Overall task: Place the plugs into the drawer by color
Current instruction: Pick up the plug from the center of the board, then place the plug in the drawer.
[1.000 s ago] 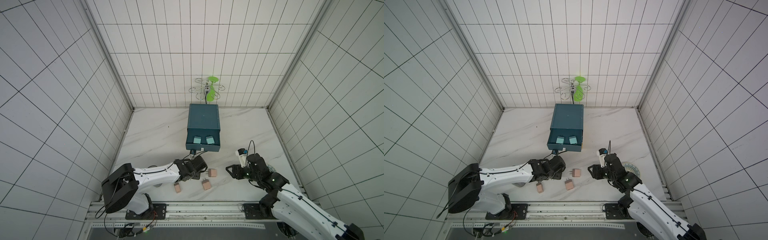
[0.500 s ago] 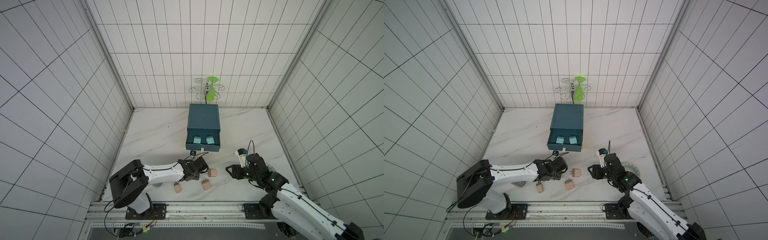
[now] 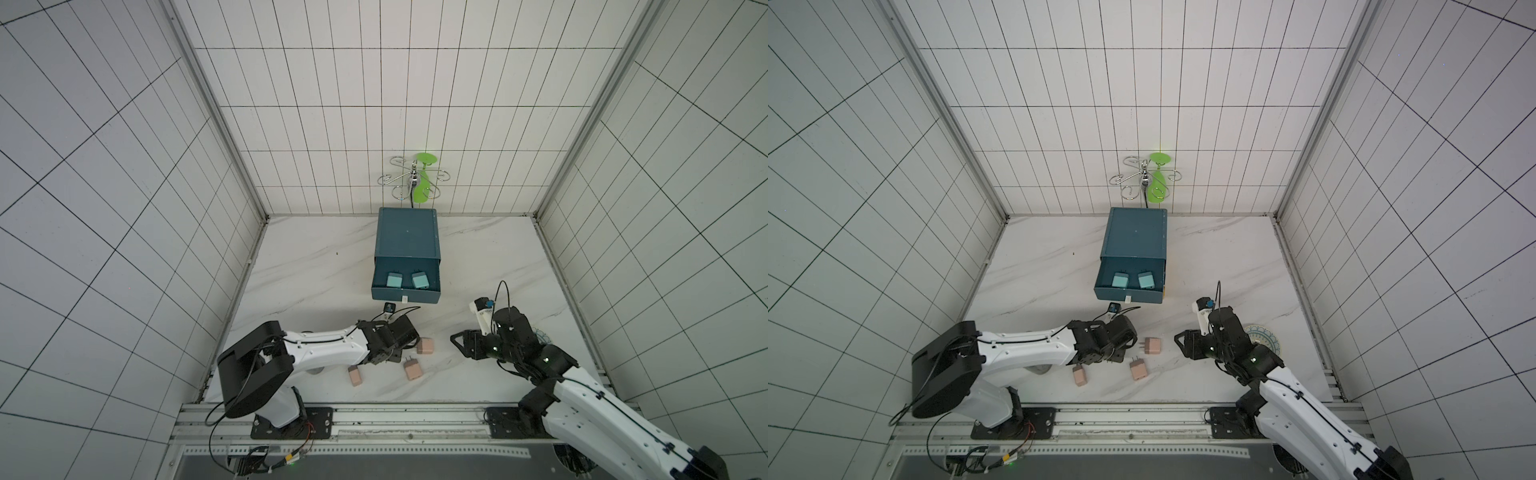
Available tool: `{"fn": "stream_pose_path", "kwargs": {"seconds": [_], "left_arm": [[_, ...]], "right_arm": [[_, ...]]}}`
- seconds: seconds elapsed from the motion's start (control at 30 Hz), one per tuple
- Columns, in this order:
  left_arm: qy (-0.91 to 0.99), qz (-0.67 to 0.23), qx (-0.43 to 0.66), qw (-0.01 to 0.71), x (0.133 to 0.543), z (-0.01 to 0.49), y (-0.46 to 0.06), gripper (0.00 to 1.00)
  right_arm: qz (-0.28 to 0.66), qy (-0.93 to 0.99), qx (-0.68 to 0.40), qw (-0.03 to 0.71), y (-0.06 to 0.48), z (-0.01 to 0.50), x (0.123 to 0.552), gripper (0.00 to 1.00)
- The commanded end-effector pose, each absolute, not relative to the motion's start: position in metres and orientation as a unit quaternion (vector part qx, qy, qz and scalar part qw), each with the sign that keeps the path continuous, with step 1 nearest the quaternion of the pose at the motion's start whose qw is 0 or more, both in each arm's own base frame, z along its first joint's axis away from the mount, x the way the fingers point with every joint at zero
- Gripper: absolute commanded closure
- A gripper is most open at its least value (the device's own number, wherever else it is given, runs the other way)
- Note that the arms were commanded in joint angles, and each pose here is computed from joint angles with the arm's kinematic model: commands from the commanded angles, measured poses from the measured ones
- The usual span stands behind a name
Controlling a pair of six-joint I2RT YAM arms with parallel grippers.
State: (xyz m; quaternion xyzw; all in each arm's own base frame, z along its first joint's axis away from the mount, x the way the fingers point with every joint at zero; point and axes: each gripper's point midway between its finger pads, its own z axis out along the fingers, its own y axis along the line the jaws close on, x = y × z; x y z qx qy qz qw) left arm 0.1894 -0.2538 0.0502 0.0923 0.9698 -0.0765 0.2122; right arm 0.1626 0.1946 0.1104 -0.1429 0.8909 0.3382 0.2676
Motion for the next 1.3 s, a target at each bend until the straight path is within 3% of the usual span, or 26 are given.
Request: {"fn": "stream_pose_path", "kwargs": {"seconds": [0.0,0.1,0.27,0.33,0.47,0.7,1.03,1.27], "left_arm": [[0.951,-0.173,0.113,0.229,0.182,0.102,-0.279,1.00],[0.933,-0.245,0.137,0.224,0.169,0.135,-0.292,1.00],[0.883,-0.373,0.198,0.204,0.135,0.213,-0.318,1.00],[0.874,-0.369,0.205,0.241,0.138,0.253,-0.314,1.00],[0.886,-0.268,0.160,0.344,0.182,0.306,-0.282,1.00],[0.925,-0.152,0.130,0.323,0.258,0.311,-0.279,1.00],[0.958,-0.054,0.127,0.250,0.310,0.261,-0.285,1.00],[0.956,-0.045,0.134,0.257,0.326,0.254,-0.295,1.00]], "right_arm": [[0.421,0.849,-0.197,0.252,0.217,0.124,0.140,0.38],[0.493,0.802,-0.237,0.240,0.234,0.146,0.122,0.35],[0.456,0.821,-0.221,0.263,0.224,0.142,0.130,0.34],[0.444,0.825,-0.215,0.276,0.219,0.144,0.133,0.34],[0.422,0.830,-0.200,0.303,0.207,0.146,0.137,0.32],[0.416,0.830,-0.193,0.318,0.200,0.149,0.136,0.31],[0.394,0.848,-0.179,0.305,0.197,0.138,0.141,0.30],[0.395,0.847,-0.175,0.311,0.195,0.138,0.141,0.30]]}}
